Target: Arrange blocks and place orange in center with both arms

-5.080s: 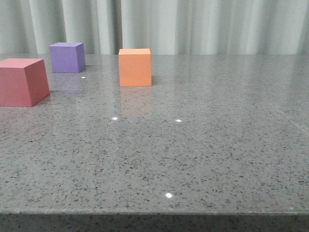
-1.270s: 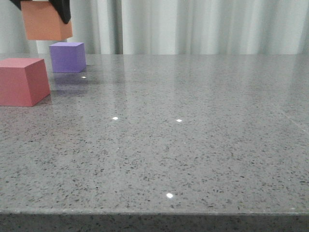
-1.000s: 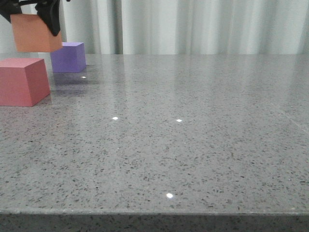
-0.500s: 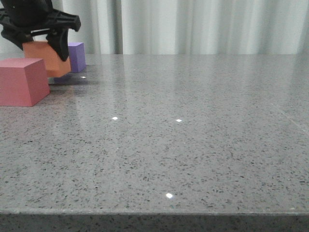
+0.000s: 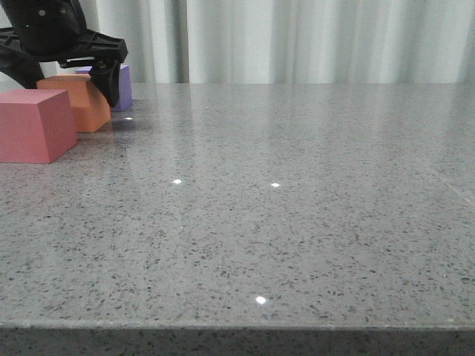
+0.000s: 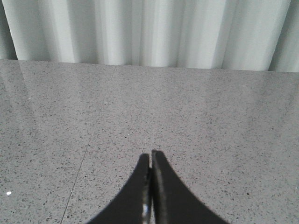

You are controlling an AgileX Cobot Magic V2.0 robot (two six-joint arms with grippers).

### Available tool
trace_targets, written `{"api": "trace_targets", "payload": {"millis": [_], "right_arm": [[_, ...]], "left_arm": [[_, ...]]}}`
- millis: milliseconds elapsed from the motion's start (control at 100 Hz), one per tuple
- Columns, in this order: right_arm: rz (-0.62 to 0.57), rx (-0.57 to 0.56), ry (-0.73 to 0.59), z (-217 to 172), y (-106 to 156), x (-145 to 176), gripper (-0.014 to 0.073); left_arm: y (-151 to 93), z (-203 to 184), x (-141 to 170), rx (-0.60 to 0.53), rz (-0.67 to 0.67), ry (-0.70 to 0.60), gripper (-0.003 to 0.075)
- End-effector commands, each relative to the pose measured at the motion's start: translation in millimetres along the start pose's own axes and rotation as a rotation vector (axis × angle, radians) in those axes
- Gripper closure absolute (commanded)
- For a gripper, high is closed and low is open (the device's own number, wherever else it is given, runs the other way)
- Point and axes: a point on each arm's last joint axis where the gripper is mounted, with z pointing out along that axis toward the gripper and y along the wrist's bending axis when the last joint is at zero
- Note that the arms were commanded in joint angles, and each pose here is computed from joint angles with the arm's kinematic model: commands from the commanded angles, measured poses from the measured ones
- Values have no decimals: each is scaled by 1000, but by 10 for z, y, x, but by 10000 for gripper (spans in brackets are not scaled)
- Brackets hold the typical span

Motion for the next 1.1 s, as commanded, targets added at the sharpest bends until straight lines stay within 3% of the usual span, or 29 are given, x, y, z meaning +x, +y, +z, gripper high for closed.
{"api": "trace_targets", "payload": {"millis": [0,240,380,550,1000,1090], "right_arm": [[-12,3,-105,-25,-5,-154,662],[-12,3,-105,-25,-5,-154,662],[-12,3,-105,-25,-5,-154,662],[-12,3,-105,-25,-5,-154,662],[-12,3,-105,-25,-5,-154,662],[-12,3,-105,-25,-5,-154,662]], "left_arm": [[47,-521,-213,24,-12,-184,29],[218,-1323,-296,40,-47,-392,29],[438,-1659,-156,19,-82,-482,29],[639,-1877,289,5,-128,-539,29],[669,-2223,1769,45,-104,-739,29],[676,-2232,2012,46,-105,-761,57]]}}
